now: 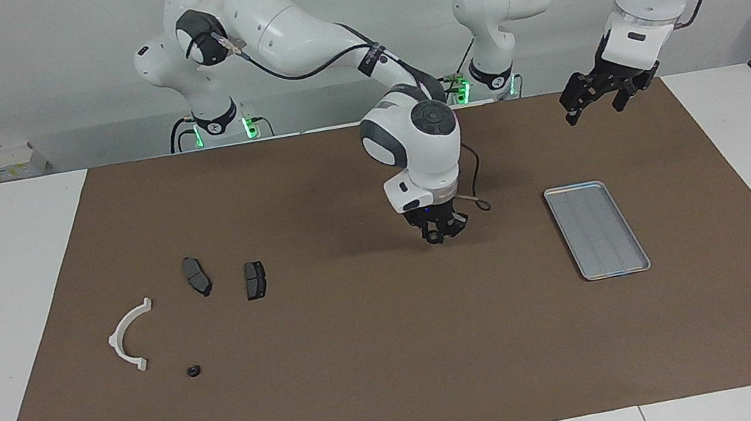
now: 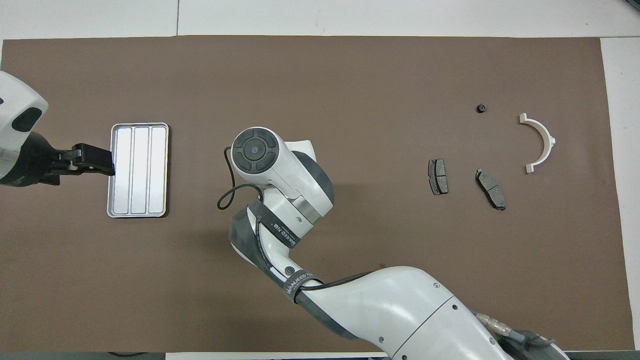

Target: Pick bearing gear from pile to tray

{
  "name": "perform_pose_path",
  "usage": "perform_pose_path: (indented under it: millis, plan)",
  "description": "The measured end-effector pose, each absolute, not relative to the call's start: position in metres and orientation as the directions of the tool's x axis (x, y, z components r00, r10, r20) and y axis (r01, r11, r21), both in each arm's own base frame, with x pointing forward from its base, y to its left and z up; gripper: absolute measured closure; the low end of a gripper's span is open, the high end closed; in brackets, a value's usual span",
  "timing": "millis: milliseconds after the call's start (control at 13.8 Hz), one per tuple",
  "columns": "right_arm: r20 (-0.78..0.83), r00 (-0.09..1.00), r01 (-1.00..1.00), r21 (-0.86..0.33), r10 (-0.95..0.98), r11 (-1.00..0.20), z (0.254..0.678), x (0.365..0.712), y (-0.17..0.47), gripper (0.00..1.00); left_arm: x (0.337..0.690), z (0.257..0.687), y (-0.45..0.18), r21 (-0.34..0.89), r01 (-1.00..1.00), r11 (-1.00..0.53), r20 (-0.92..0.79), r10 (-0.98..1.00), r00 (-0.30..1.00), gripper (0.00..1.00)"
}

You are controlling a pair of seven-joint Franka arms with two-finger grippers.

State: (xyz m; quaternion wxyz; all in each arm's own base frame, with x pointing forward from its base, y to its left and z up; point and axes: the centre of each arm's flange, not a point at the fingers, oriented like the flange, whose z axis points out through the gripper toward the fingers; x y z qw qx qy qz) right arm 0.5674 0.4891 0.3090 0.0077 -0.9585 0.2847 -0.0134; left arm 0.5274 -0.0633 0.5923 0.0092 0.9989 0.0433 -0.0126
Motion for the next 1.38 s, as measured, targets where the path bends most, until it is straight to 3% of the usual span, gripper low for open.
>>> perform_pose_path:
  millis: [145,507,579,724,868,941,1158,1375]
  plan:
    - [0.028,0.839,-0.543,-0.013,-0.544,-0.839,0.290,0.569,0.488,0.64,0.527,0.592,-0.063,0.017,0.087,-0.996,-0.026,0.086,0.996,0.00]
    - [0.037,0.843,-0.537,-0.010,-0.537,-0.844,0.289,0.569,0.489,0.64,0.527,0.592,-0.063,0.017,0.087,-0.996,-0.026,0.086,0.996,0.00]
    - [0.036,0.842,-0.538,0.002,-0.538,-0.843,0.288,0.569,0.487,0.56,0.527,0.592,-0.063,0.017,0.087,-0.996,-0.026,0.086,0.996,0.00]
    - [0.033,0.834,-0.551,0.046,-0.550,-0.833,0.294,0.575,0.477,0.32,0.527,0.592,-0.063,0.017,0.087,-0.996,-0.026,0.086,0.996,0.00]
    - [0.030,0.836,-0.549,0.069,-0.548,-0.833,0.338,0.599,0.448,0.07,0.527,0.592,-0.063,0.017,0.087,-0.996,-0.026,0.086,0.996,0.00]
    - [0.024,0.860,-0.510,0.070,-0.509,-0.858,0.373,0.616,0.419,0.00,0.527,0.592,-0.063,0.017,0.087,-0.996,-0.026,0.086,0.996,0.00]
    - [-0.023,0.950,-0.310,0.065,-0.312,-0.949,0.470,0.661,0.280,0.00,0.528,0.589,-0.078,0.021,0.103,-0.994,-0.009,0.103,0.995,0.00]
    - [-0.044,0.981,-0.186,0.050,-0.188,-0.981,0.499,0.688,0.155,0.00,0.532,0.563,-0.136,0.065,0.208,-0.976,-0.007,0.207,0.978,0.00]
